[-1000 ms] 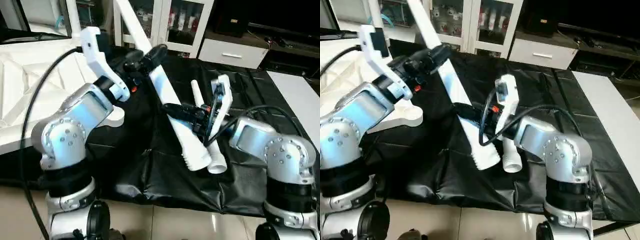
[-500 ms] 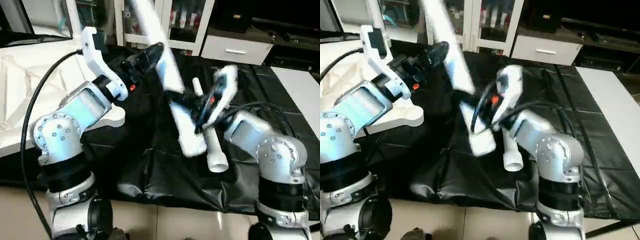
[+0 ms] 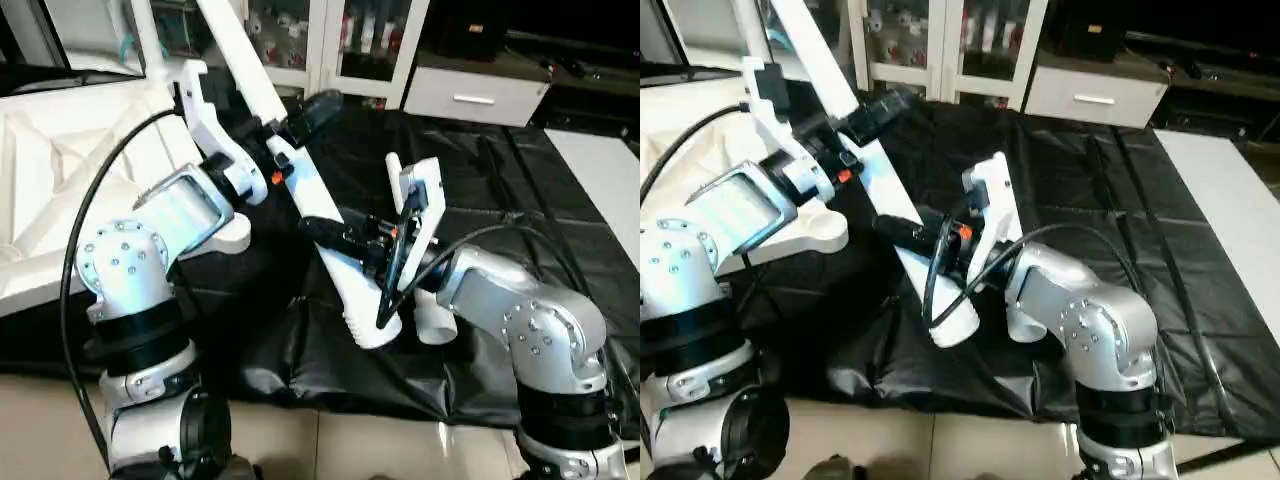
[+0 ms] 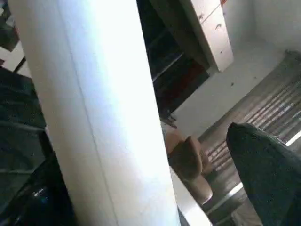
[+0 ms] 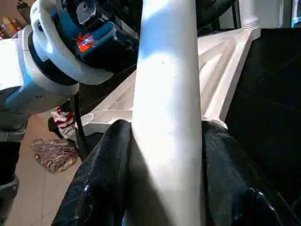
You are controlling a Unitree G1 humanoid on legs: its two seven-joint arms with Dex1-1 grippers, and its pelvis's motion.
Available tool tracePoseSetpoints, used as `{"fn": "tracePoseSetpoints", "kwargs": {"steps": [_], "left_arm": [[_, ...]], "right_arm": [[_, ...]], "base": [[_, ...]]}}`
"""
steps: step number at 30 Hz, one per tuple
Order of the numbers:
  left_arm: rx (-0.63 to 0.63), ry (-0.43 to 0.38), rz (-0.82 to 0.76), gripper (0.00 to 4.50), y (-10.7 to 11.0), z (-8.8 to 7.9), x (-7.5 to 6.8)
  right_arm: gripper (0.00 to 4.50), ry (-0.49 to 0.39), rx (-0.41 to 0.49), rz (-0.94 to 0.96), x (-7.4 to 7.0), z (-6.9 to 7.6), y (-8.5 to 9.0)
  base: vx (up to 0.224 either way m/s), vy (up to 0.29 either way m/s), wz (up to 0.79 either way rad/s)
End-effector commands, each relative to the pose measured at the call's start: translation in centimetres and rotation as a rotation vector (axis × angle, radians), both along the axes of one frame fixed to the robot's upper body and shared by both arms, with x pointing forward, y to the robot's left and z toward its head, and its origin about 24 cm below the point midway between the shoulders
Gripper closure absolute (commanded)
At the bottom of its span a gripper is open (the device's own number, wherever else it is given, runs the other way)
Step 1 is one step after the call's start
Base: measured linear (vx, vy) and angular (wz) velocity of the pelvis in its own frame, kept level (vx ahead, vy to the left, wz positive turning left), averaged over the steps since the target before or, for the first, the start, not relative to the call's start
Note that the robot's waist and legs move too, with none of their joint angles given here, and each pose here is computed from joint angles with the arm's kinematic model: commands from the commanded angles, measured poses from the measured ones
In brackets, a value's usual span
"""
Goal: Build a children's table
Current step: Pick table leg
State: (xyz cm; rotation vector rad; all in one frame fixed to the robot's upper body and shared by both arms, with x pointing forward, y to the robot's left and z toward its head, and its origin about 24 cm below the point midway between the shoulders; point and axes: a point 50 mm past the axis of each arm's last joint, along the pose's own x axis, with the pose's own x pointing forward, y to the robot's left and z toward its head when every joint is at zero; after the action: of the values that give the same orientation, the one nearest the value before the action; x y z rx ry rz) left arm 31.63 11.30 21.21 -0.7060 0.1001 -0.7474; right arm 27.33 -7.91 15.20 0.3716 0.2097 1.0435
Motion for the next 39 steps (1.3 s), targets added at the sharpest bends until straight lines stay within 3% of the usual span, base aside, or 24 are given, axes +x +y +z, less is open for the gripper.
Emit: {"fn": "tracePoseSetpoints", "kwargs": {"steps": [1, 6, 8, 12, 15, 18, 19, 22, 24, 33, 35, 39], "left_arm": [[0.023, 0.014, -0.042, 0.00, -1.1, -0.3, -0.2], [0.026, 0.049, -0.034, 0.38, -0.5, -0.9, -0.4], [0.033, 0.055, -0.041, 0.72, -0.5, -1.1, -0.5], [0.039, 0.060, -0.043, 0.83, -0.5, -1.3, -0.7], [0.040, 0.060, -0.043, 1.23, -0.5, -1.4, -0.8], [0.046, 0.060, -0.036, 1.35, -0.3, -1.6, -1.1], [0.047, 0.061, -0.033, 1.63, -0.2, -1.7, -1.1], [0.050, 0.062, -0.028, 1.69, -0.1, -1.8, -1.1], [0.048, 0.061, -0.023, 2.07, -0.1, -1.8, -1.2], [0.080, 0.034, 0.009, 2.53, 0.2, -1.3, -0.6], [0.097, 0.011, 0.016, 2.59, 0.4, -0.9, -0.6], [0.105, -0.019, 0.022, 2.63, 0.4, -0.2, -0.6]], "right_arm": [[2.74, -0.018, -0.013, 0.007, 0.0, 0.2, 0.4], [2.74, -0.029, -0.002, -0.025, 0.3, 0.5, 0.2], [2.74, -0.030, 0.003, -0.037, 0.5, 0.6, 0.0], [2.74, -0.032, 0.004, -0.046, 0.7, 0.6, -0.1], [2.74, -0.034, 0.001, -0.048, 0.8, 0.6, 0.0], [2.74, -0.042, 0.000, -0.050, 1.0, 0.9, 0.1], [2.74, -0.043, -0.002, -0.054, 1.1, 1.0, 0.0], [2.74, -0.042, -0.005, -0.061, 1.2, 1.0, -0.1], [2.74, -0.045, -0.009, -0.055, 1.2, 1.0, 0.0], [2.74, -0.050, -0.008, -0.070, 1.6, 1.2, 0.0], [2.18, -0.050, -0.007, -0.070, 1.7, 1.3, 0.2], [1.96, -0.054, -0.009, -0.062, 1.8, 1.6, 0.1]], "base": [[0.000, 0.000, 0.00], [0.000, 0.000, 0.00], [0.000, 0.000, 0.00], [0.000, 0.000, 0.00], [0.000, 0.000, 0.00], [0.000, 0.000, 0.00], [0.000, 0.000, 0.00], [0.000, 0.000, 0.00], [0.000, 0.000, 0.00], [0.000, 0.000, 0.00], [0.000, 0.000, 0.00], [0.000, 0.000, 0.00]]}}
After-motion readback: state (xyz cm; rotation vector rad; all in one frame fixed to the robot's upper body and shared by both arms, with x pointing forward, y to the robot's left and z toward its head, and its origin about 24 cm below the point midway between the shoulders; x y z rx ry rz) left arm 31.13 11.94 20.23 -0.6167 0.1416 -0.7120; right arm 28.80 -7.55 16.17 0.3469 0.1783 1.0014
